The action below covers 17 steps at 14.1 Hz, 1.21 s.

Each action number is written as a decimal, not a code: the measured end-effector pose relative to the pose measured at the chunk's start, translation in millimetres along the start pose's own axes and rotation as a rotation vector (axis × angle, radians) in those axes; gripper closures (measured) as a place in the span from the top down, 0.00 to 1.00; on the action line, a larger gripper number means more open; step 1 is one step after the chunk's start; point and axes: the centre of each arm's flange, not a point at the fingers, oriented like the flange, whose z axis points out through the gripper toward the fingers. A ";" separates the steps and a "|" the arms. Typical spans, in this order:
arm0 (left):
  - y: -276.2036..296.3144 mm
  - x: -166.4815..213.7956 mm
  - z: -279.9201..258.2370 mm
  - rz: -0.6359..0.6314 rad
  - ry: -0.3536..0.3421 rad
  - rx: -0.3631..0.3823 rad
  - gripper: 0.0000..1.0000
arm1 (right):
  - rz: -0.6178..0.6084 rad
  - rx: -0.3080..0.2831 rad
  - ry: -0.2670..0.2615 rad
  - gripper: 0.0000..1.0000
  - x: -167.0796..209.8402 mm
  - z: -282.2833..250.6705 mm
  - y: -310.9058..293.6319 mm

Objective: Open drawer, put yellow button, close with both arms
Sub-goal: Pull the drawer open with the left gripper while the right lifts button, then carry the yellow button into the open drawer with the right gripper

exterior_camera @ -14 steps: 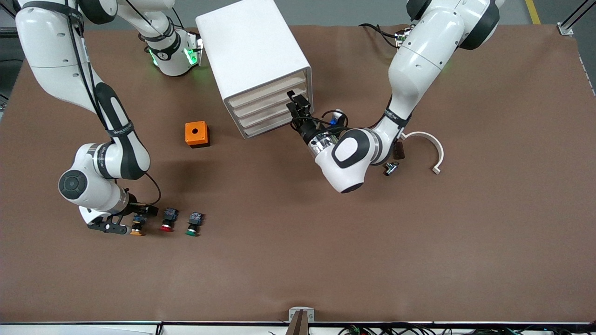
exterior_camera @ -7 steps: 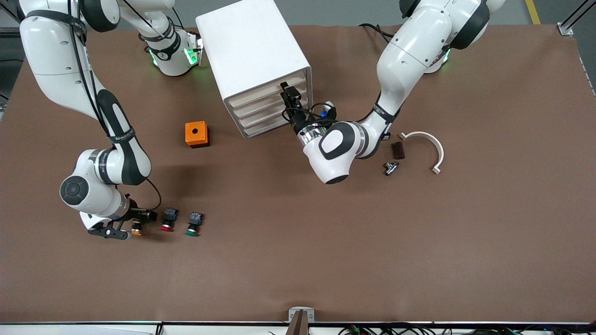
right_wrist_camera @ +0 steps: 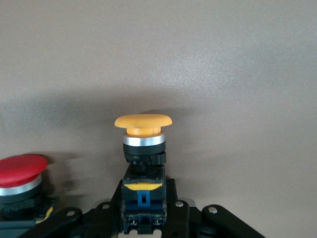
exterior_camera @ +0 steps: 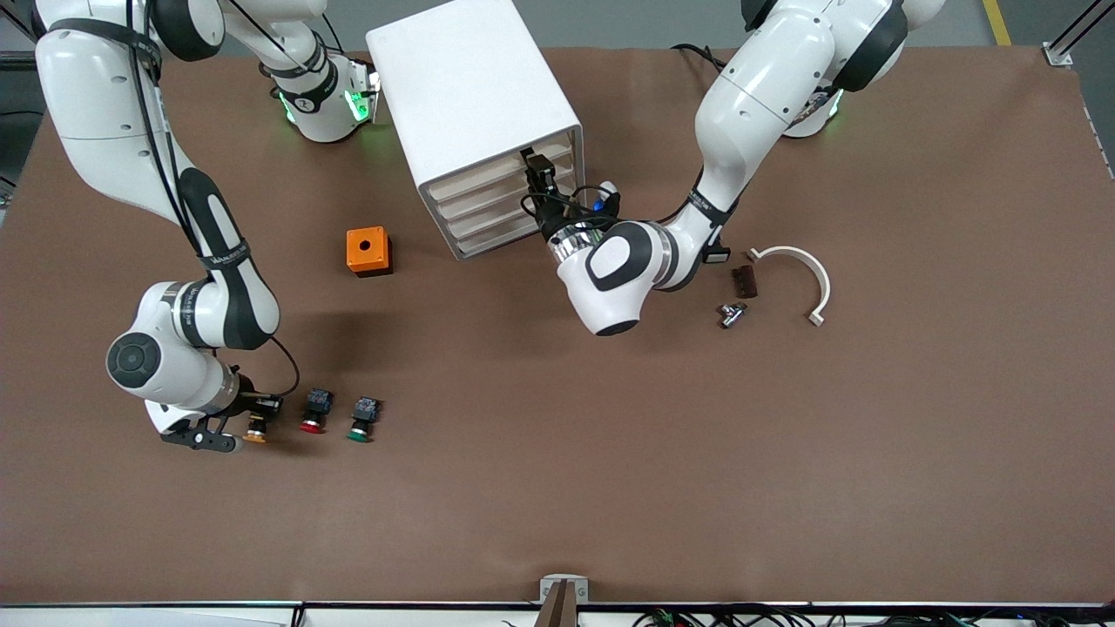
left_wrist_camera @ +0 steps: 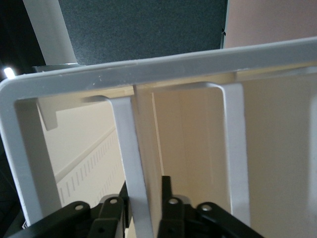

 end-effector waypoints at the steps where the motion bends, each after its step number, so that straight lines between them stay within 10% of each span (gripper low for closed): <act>1: 0.0 0.0 0.0 -0.001 0.000 0.000 0.22 | -0.001 -0.003 -0.022 0.34 2.1 -6.3 -0.9; 11: -1.4 7.2 -23.6 -0.050 -0.031 0.008 0.09 | 0.250 0.063 -0.155 0.34 -37.2 -232.4 -54.8; 17: -1.6 29.1 -84.4 -0.053 -0.126 0.001 0.10 | 0.514 0.013 -0.185 0.34 -120.8 -268.4 -178.2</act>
